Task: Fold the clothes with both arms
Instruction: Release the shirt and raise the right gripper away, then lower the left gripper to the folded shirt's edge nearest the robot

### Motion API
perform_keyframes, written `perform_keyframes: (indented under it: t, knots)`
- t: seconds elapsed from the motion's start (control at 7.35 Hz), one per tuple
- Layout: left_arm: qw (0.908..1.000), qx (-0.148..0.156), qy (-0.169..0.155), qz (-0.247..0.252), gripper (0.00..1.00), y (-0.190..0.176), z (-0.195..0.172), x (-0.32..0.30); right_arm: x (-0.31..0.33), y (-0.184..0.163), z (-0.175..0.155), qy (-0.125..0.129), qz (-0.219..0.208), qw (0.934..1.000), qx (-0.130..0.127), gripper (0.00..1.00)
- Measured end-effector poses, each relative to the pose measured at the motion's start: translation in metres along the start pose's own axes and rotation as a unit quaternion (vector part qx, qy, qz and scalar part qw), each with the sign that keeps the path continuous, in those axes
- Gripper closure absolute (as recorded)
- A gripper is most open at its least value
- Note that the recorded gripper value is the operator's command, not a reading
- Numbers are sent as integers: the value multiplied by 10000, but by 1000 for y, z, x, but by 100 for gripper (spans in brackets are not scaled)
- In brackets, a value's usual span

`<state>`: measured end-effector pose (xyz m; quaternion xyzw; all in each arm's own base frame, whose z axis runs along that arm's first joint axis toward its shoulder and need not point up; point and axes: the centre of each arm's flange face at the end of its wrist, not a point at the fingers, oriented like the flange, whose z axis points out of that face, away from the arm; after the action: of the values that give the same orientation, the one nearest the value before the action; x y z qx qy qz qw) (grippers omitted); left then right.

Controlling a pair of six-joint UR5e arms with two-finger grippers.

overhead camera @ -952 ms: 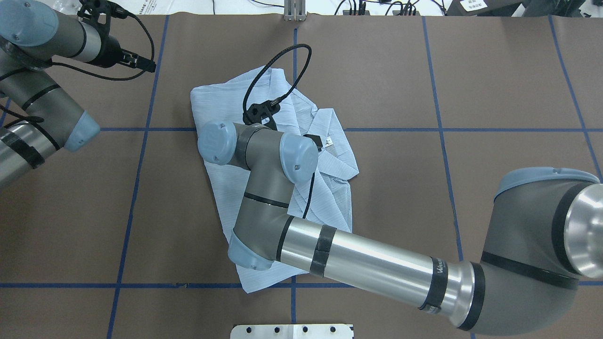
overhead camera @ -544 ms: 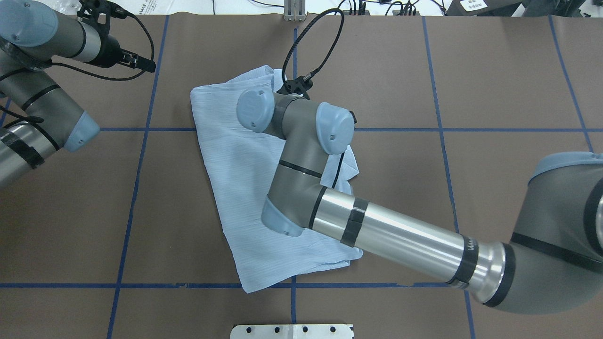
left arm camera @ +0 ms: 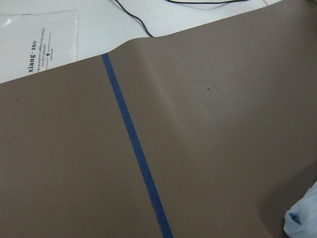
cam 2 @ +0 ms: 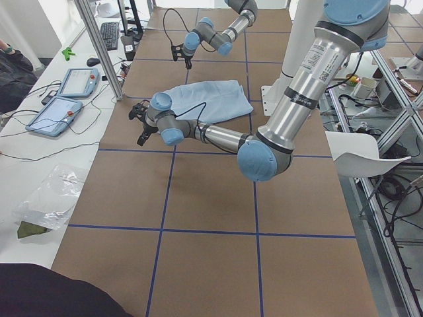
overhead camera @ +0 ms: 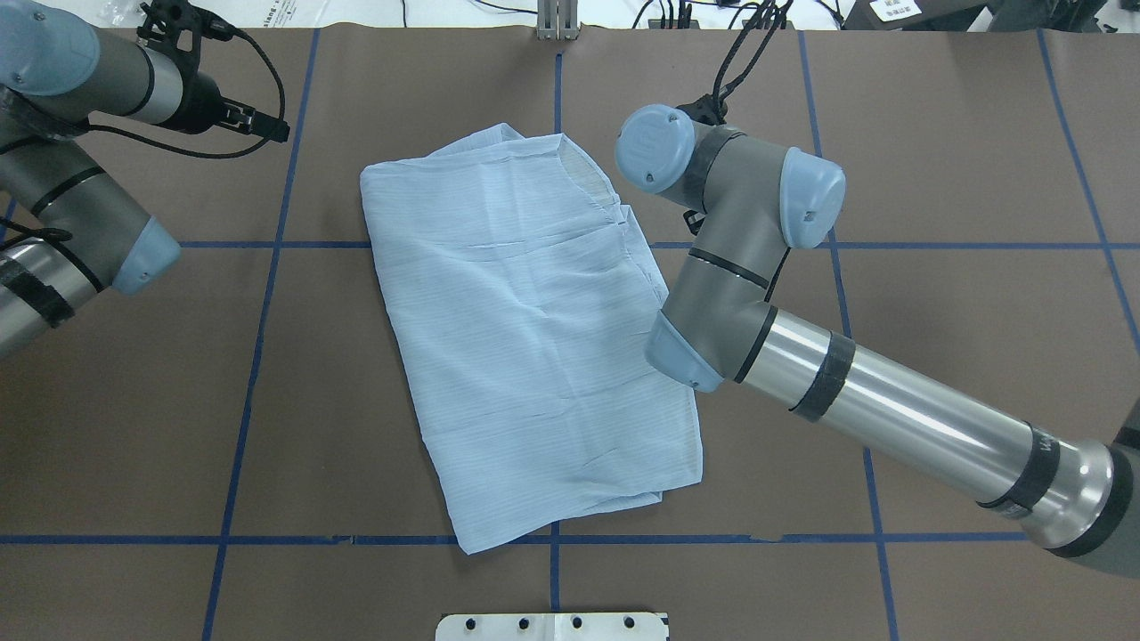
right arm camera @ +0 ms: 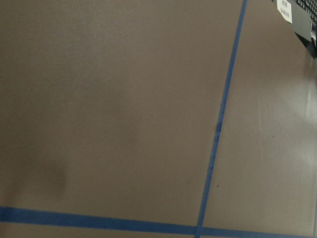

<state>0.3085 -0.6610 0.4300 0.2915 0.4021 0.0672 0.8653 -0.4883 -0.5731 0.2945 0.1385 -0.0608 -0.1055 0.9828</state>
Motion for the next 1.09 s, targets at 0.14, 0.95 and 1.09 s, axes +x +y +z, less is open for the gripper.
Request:
perform_keyframes:
  t: [0.14, 0.95, 1.09]
  knots:
    - [10000, 16, 26, -75, 0, 0, -3, 2, 13, 3, -24, -456, 172, 9987, 117, 0]
    - [9781, -297, 1050, -1772, 0, 114, -80, 137, 67, 77, -74, -2720, 1393, 9490, 772, 0]
    - [9713, -481, 1020, -2095, 0, 144, -92, 174, 68, 81, -71, -2781, 1468, 9461, 776, 0]
